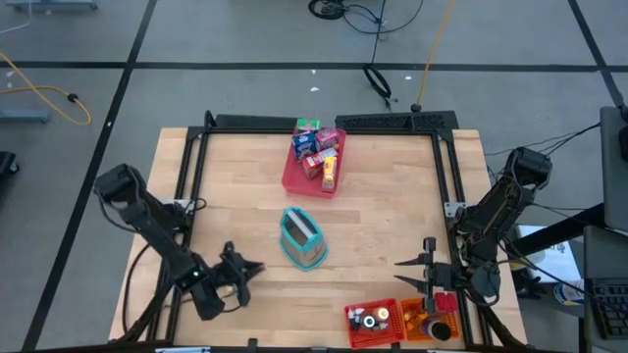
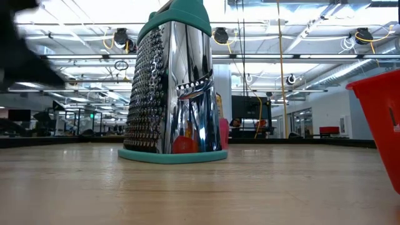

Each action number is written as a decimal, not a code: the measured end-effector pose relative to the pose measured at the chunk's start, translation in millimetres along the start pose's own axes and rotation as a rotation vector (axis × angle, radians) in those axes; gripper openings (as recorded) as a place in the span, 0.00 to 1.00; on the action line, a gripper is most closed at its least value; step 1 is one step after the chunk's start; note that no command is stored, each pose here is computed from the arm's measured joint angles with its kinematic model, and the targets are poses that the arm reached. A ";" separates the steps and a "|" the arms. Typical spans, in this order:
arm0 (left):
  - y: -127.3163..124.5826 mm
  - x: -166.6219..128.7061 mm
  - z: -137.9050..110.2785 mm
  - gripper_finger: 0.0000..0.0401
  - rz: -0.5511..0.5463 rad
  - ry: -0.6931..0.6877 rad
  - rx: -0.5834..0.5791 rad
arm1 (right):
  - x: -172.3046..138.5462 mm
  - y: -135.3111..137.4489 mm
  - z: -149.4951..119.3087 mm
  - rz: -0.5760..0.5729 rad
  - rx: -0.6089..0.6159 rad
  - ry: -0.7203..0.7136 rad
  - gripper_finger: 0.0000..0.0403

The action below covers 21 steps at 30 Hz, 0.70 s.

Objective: Pick & Place Kitchen Items
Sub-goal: Put the blue food coloring bottle into the red bin

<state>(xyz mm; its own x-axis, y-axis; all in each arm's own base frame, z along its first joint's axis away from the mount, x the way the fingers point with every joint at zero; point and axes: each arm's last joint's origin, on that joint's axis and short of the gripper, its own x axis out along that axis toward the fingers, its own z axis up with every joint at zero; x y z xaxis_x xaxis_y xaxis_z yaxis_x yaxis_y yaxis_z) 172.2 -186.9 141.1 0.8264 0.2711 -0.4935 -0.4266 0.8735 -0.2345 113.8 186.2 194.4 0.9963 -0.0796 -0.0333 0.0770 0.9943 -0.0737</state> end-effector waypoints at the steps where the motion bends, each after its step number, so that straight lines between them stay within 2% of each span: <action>1: -9.0 0.3 7.5 0.07 -0.044 -0.015 0.026 | 0.0 0.0 0.0 0.000 0.000 0.000 0.31; 5: -43.9 0.7 41.0 0.07 -0.198 -0.088 0.133 | 0.0 0.0 0.0 0.000 0.000 0.000 0.31; 8: -62.8 1.0 62.4 0.07 -0.260 -0.131 0.178 | 0.0 0.0 0.0 0.000 0.000 0.000 0.31; 15: -94.2 26.8 79.5 0.07 -0.313 -0.094 0.222 | 0.0 0.0 0.0 0.000 0.000 0.000 0.31; 21: -121.2 53.7 99.0 0.07 -0.408 -0.055 0.251 | 0.0 0.0 0.0 0.000 0.000 0.000 0.31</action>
<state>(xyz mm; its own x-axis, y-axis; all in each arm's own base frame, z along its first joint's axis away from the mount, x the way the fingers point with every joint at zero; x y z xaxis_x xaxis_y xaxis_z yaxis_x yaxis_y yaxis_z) 304.7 -238.2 225.9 0.9289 -0.0989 -0.3569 0.0327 0.9818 -0.1872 113.8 186.2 194.4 0.9963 -0.0798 -0.0333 0.0771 0.9943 -0.0737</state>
